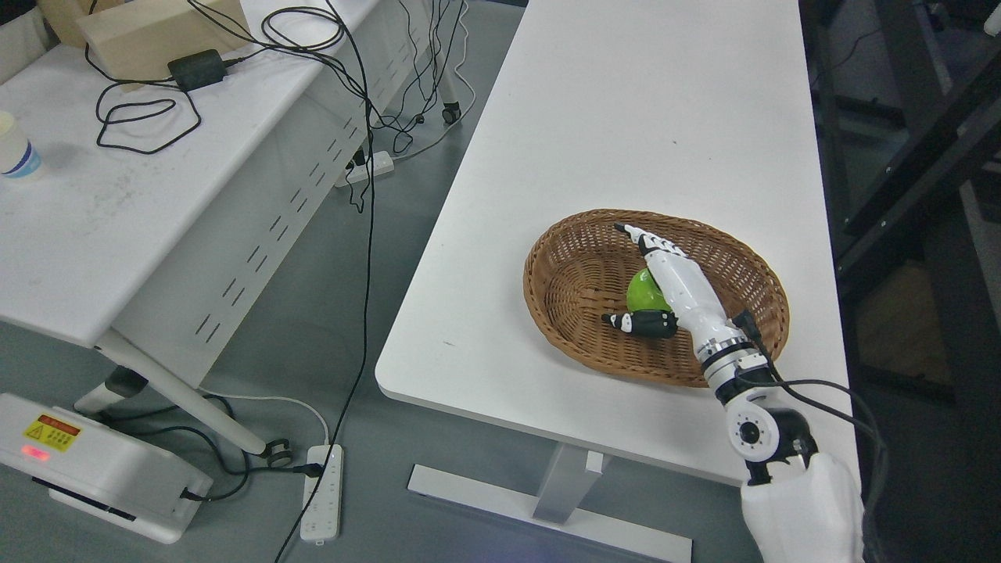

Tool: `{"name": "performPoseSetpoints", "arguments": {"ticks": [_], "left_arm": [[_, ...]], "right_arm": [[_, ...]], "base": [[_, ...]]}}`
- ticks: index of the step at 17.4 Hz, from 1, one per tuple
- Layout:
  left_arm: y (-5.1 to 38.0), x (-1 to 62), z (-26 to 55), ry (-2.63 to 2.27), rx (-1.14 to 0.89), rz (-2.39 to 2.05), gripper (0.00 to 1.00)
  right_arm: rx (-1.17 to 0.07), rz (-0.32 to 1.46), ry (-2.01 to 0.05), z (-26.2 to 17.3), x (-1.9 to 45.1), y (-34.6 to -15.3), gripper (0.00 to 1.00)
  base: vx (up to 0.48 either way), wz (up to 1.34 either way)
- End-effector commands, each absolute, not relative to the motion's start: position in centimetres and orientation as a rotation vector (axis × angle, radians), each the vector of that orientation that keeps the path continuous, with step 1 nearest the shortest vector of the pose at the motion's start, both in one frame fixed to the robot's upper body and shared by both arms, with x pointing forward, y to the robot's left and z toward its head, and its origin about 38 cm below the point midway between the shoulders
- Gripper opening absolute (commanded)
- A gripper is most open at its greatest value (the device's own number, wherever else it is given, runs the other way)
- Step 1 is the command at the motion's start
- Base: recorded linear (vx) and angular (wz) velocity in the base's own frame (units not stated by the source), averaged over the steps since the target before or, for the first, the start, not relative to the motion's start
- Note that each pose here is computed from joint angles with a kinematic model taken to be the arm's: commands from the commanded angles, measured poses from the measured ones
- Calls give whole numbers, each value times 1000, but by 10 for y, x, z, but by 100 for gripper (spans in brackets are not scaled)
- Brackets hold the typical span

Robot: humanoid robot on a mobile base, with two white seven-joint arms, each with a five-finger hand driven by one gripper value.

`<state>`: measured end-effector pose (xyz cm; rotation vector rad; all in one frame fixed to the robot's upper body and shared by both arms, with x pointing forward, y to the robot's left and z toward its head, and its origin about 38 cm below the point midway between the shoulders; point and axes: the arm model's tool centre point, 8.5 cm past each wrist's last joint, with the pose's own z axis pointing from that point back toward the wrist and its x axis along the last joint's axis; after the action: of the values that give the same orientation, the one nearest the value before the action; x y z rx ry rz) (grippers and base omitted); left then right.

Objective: Place green apple on left shelf middle layer
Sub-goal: 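Lower the right hand beside the green apple in the wicker basket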

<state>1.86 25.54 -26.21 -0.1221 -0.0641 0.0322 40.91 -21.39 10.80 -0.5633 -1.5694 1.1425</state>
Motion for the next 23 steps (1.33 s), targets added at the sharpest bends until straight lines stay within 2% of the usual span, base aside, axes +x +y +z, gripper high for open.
{"name": "performPoseSetpoints", "arguments": {"ticks": [1,7,12,19,22,23], "left_arm": [[267,13,-261,-55,-104,33,100],[267,13,-261,-55,-106,33,100],[267,13,-261,-56,-105,33,100],[267,13,-261,-55,-104,33,100],[267,13,-261,-55,-104,33,100],[267,13,-261,-55,-106,33,100]], "right_arm": [[-607,1176,-1491,100,428,-239,100],[-667,1246,-1406,93,425,-275,100],[-646,1274,-1395,84,421,-269,100],[-639,1272,-1377,77,419,-272,100],[-619,1262,-1365,71,414,-274,60],[-616,1255,-1363,70,413,-275,44]], "base": [[0,0],[0,0],[0,0],[0,0],[0,0],[0,0]]}}
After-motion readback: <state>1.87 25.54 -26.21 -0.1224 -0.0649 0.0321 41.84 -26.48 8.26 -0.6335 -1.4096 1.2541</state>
